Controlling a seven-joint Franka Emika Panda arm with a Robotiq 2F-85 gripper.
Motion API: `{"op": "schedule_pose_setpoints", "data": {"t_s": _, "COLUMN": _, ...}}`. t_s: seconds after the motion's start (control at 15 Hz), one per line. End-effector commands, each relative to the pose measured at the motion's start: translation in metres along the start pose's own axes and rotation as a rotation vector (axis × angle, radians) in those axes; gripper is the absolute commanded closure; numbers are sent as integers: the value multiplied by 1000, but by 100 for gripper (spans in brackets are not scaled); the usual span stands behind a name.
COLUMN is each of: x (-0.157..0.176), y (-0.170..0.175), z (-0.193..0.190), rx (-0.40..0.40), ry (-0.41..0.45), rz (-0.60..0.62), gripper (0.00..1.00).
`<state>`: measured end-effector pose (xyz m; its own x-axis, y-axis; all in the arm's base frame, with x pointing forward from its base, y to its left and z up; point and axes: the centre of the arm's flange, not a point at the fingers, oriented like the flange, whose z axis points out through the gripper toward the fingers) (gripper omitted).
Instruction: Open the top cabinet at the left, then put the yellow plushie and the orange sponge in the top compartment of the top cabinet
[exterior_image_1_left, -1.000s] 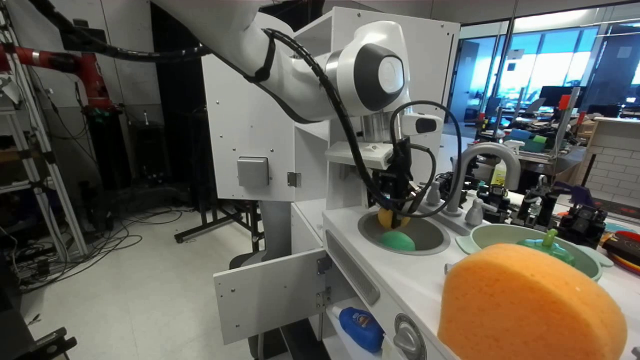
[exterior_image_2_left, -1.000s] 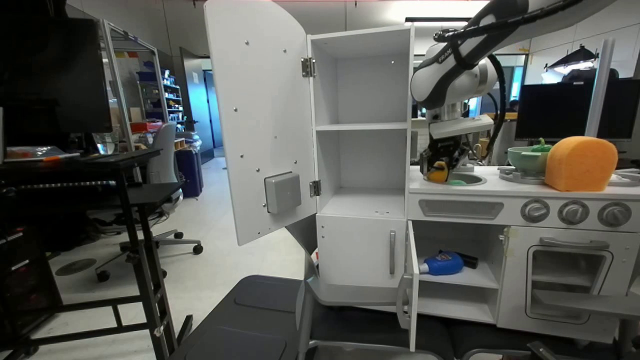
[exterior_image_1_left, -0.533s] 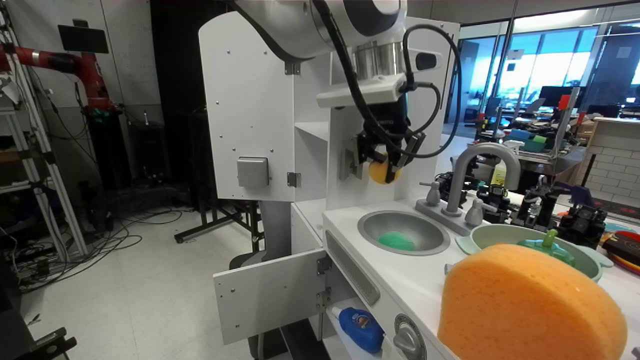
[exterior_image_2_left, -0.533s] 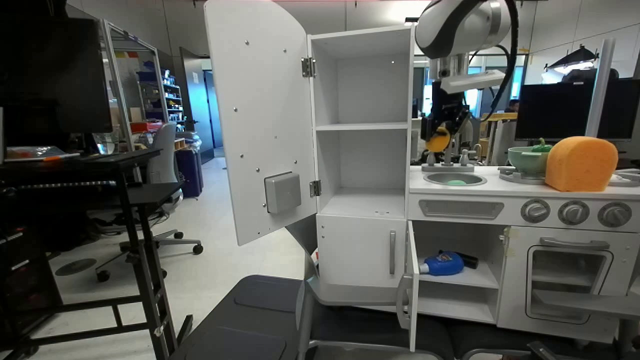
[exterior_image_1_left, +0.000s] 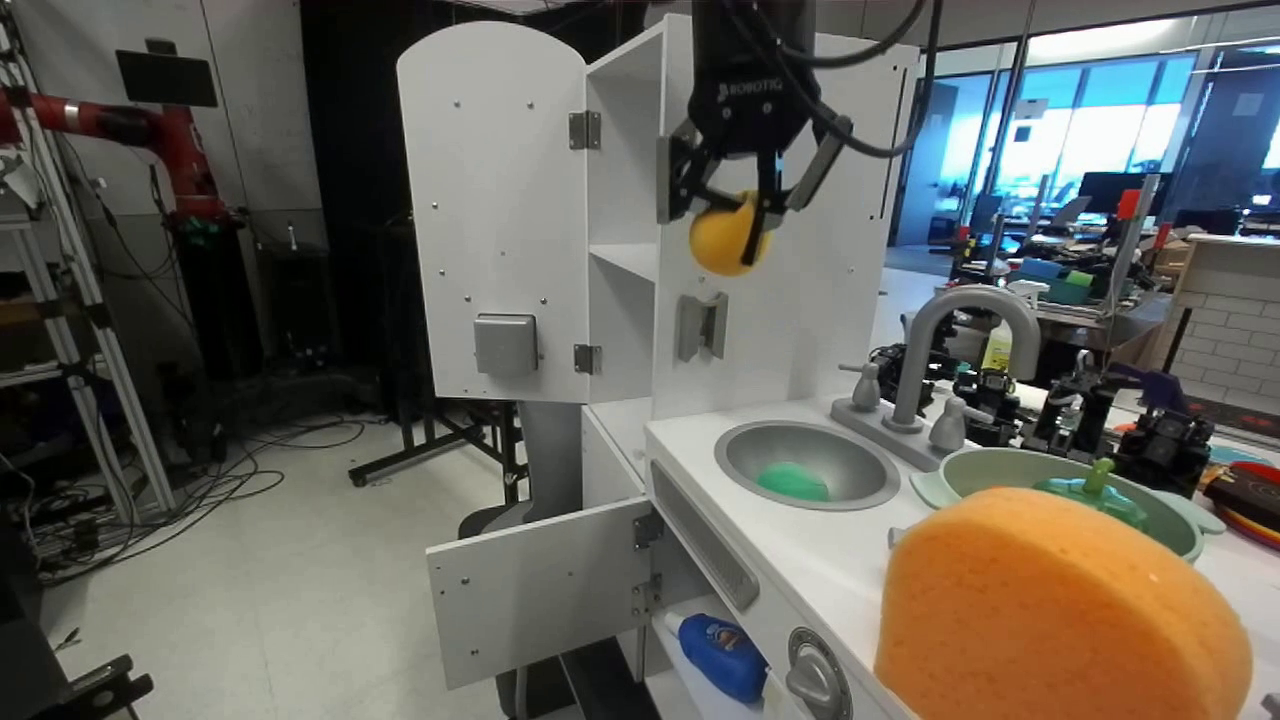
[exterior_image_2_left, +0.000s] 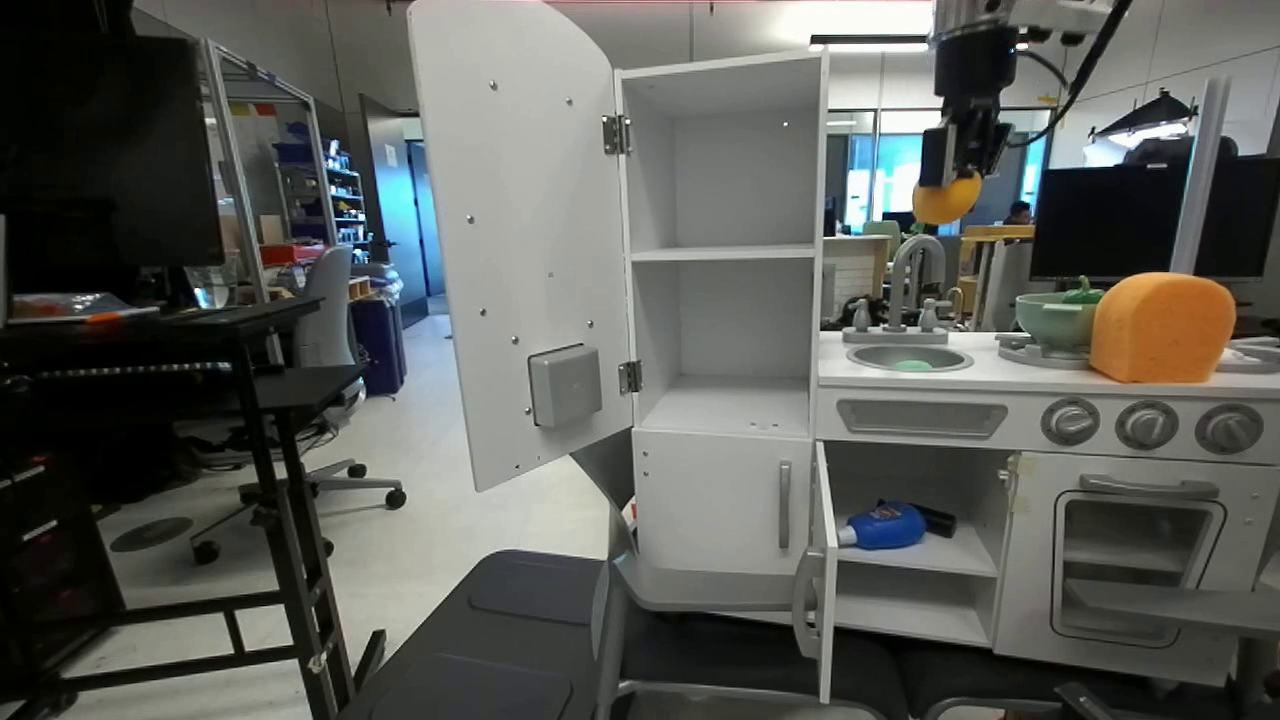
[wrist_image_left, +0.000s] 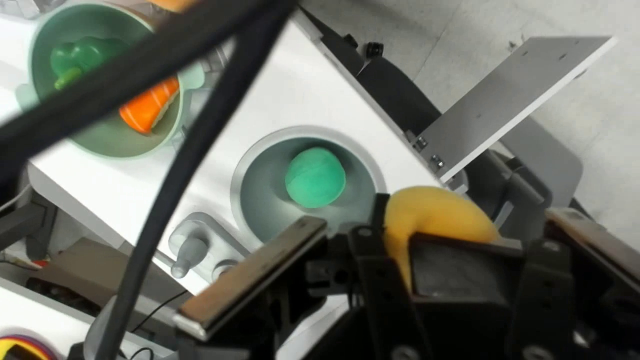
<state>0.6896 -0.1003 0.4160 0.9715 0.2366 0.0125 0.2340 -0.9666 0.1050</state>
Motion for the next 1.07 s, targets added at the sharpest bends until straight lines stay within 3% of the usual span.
{"op": "schedule_pose_setpoints", "data": {"t_s": 0.0, "x": -71, "y": -42, "z": -41, "rx": 83, "ry": -21, "rz": -159, "gripper": 100}}
{"op": "schedule_pose_setpoints", "data": {"t_s": 0.33, "x": -102, "y": -142, "z": -64, "rx": 87, "ry": 15, "rz": -277, "gripper": 100}}
{"op": "schedule_pose_setpoints", "data": {"t_s": 0.67, "x": -74, "y": -256, "z": -51, "rx": -7, "ry": 108, "rz": -284, "gripper": 100}}
{"op": "schedule_pose_setpoints", "data": {"t_s": 1.0, "x": -34, "y": -329, "z": -2, "rx": -141, "ry": 238, "rz": -235, "gripper": 100}}
